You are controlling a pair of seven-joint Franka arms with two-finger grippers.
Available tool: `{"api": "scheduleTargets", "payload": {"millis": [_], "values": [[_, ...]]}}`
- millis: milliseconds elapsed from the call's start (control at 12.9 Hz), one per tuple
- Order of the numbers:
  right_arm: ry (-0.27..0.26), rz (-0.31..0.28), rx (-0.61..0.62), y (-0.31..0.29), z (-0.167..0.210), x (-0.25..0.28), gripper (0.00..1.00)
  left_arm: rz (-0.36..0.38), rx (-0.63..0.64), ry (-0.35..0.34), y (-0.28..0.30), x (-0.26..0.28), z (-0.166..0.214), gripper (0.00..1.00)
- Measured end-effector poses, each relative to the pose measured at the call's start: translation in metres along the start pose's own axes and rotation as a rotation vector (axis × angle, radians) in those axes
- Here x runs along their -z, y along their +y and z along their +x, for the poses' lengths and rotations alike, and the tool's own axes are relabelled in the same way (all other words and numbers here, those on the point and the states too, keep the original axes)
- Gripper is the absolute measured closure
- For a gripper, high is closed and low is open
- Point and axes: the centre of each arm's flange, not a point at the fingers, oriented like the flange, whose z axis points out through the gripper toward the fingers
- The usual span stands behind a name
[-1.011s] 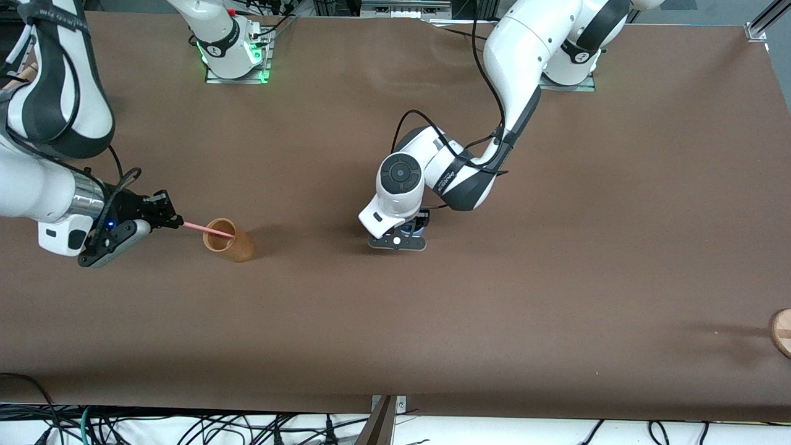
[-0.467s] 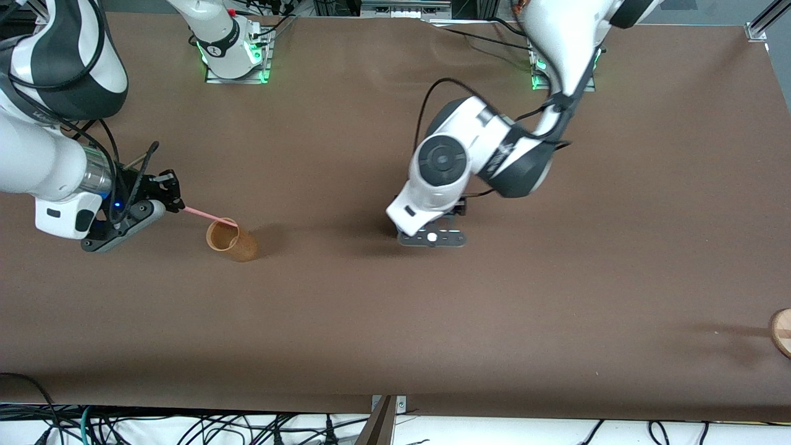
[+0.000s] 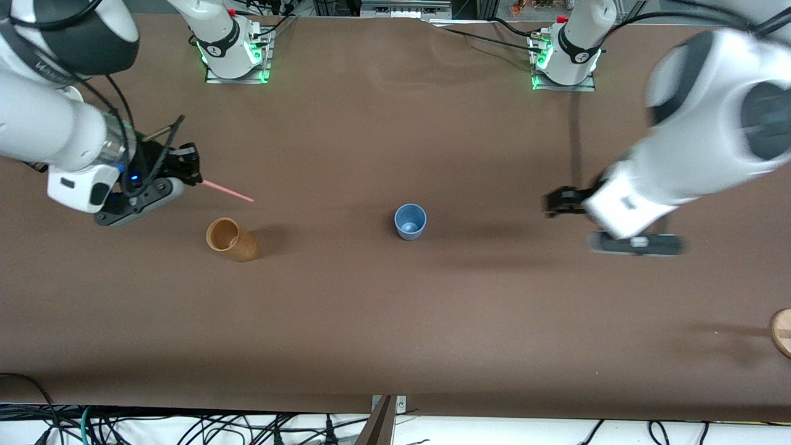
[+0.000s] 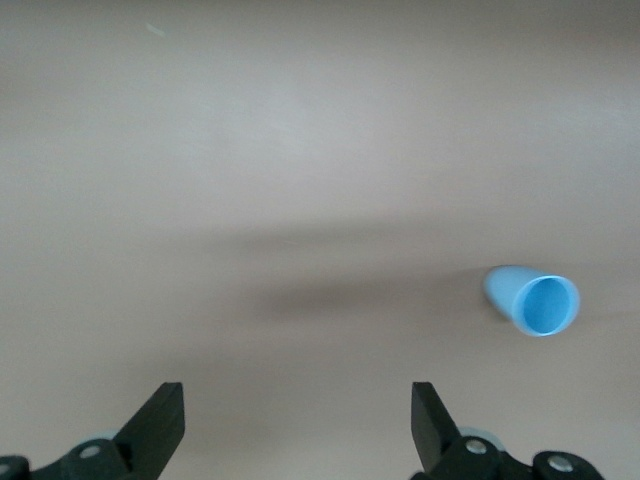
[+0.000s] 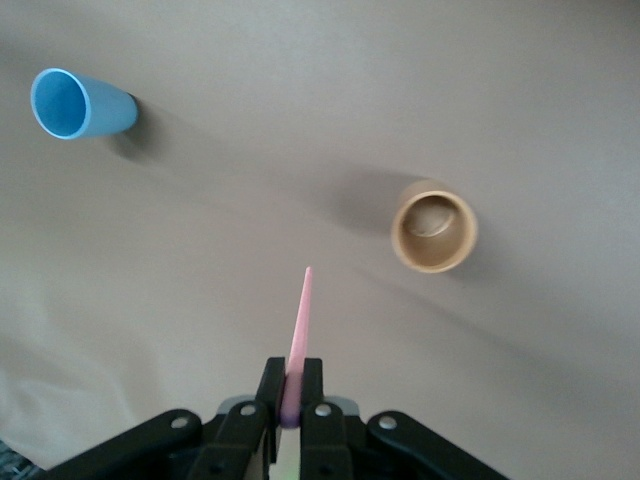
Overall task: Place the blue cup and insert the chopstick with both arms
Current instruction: 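Carry the pink chopstick above the blue cup with the right gripper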
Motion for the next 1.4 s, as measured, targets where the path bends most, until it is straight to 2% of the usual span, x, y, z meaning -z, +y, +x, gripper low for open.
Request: {"api": "scheduleTargets", "payload": {"millis": [156, 389, 544, 778, 1089, 1400], "values": [[-0.004, -0.012, -0.074, -0.058, 0.003, -0.001, 0.9, 0.008, 0.041, 0.034, -0.065, 0.038, -0.022, 0.0], [-0.007, -0.028, -0.194, -0.156, 0.003, -0.02, 0.9, 0.007, 0.126, 0.048, -0.122, 0.071, -0.067, 0.0], [0.006, -0.024, -0.271, -0.207, 0.007, -0.04, 0.9, 0.007, 0.155, 0.025, -0.135, 0.07, -0.098, 0.0], [0.02, 0.011, -0.376, -0.263, 0.023, -0.066, 0.9, 0.005, 0.154, 0.031, -0.132, 0.051, -0.117, 0.0], [0.062, 0.059, -0.467, -0.309, 0.055, -0.104, 0.9, 0.005, 0.136, 0.013, -0.124, 0.035, -0.116, 0.0], [0.106, 0.063, -0.496, -0.297, 0.08, -0.127, 0.9, 0.006, 0.102, 0.012, -0.125, 0.032, -0.113, 0.0]]}}
